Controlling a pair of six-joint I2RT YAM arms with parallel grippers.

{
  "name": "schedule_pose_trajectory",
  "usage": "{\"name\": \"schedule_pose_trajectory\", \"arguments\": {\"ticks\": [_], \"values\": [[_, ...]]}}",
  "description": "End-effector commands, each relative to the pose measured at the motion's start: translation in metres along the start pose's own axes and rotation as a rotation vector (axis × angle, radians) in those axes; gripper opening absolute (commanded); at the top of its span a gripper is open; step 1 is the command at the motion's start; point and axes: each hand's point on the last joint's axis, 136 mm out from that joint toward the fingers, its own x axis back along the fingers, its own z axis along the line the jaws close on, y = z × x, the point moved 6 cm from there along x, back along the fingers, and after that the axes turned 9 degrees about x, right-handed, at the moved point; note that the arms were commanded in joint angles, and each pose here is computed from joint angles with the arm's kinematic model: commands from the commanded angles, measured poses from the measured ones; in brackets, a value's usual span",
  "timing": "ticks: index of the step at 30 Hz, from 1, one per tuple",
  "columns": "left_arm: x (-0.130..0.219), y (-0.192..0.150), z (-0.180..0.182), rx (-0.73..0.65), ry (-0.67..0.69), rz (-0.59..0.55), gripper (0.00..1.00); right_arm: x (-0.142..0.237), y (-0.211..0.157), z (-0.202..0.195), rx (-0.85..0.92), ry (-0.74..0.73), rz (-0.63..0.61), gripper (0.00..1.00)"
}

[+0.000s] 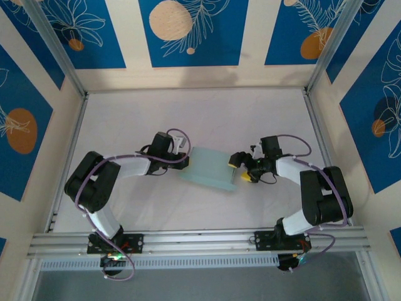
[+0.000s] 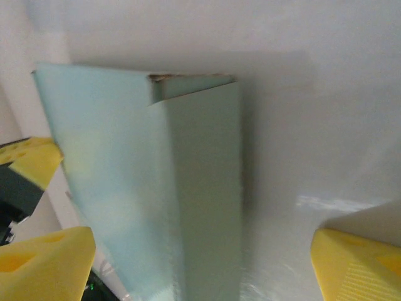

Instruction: Fold the paper box

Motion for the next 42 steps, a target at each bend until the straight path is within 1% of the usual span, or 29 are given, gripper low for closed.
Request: {"name": "schedule_pose_trajectory", "arguments": {"ticks": [1, 6, 10, 14, 17, 20, 24, 27, 29, 31, 34, 36, 39, 41, 42], "values": [[-0.001, -0.065, 0.064, 0.168, 0.239, 0.23, 0.0, -0.005, -0.009, 0.012, 0.04, 0.079, 0.054, 0.9], [-0.004, -0.062, 0.061, 0.166, 0.215, 0.229, 0.0, -0.01, -0.01, 0.018, 0.073, 0.095, 0.061, 0.89], [-0.006, -0.061, 0.06, 0.165, 0.204, 0.234, 0.0, -0.019, -0.007, 0.025, 0.081, 0.159, 0.08, 0.8], [-0.007, -0.062, 0.059, 0.167, 0.194, 0.241, 0.0, -0.018, -0.003, 0.038, 0.076, 0.254, 0.062, 0.68], [-0.007, -0.061, 0.056, 0.169, 0.178, 0.237, 0.0, -0.01, -0.001, 0.046, 0.07, 0.289, 0.027, 0.57], [-0.002, -0.055, 0.05, 0.164, 0.176, 0.223, 0.0, -0.004, -0.002, 0.054, 0.06, 0.307, 0.022, 0.45], [0.016, -0.036, 0.037, 0.109, 0.198, 0.183, 0.01, 0.001, -0.005, 0.055, 0.026, 0.267, 0.045, 0.35], [0.042, -0.014, 0.022, 0.02, 0.254, 0.126, 0.21, 0.007, -0.008, 0.05, -0.021, 0.238, 0.046, 0.29], [0.067, 0.003, 0.011, -0.072, 0.303, 0.063, 0.33, 0.014, -0.01, 0.051, -0.047, 0.244, 0.039, 0.27], [0.09, 0.015, 0.0, -0.173, 0.351, -0.016, 0.39, 0.021, -0.01, 0.054, -0.062, 0.246, 0.033, 0.26], [0.117, 0.023, -0.026, -0.36, 0.35, -0.093, 0.46, 0.03, -0.01, 0.061, -0.085, 0.261, 0.039, 0.26], [0.128, 0.02, -0.048, -0.504, 0.321, -0.122, 0.5, 0.034, -0.01, 0.065, -0.109, 0.27, 0.042, 0.26], [0.141, 0.002, -0.083, -0.788, 0.255, -0.184, 0.58, 0.039, -0.01, 0.072, -0.126, 0.294, 0.042, 0.25], [0.145, -0.016, -0.101, -1.003, 0.222, -0.24, 0.67, 0.042, -0.01, 0.076, -0.128, 0.311, 0.041, 0.25], [0.146, -0.024, -0.106, -1.082, 0.204, -0.261, 0.73, 0.044, -0.011, 0.078, -0.13, 0.318, 0.043, 0.25]]}}
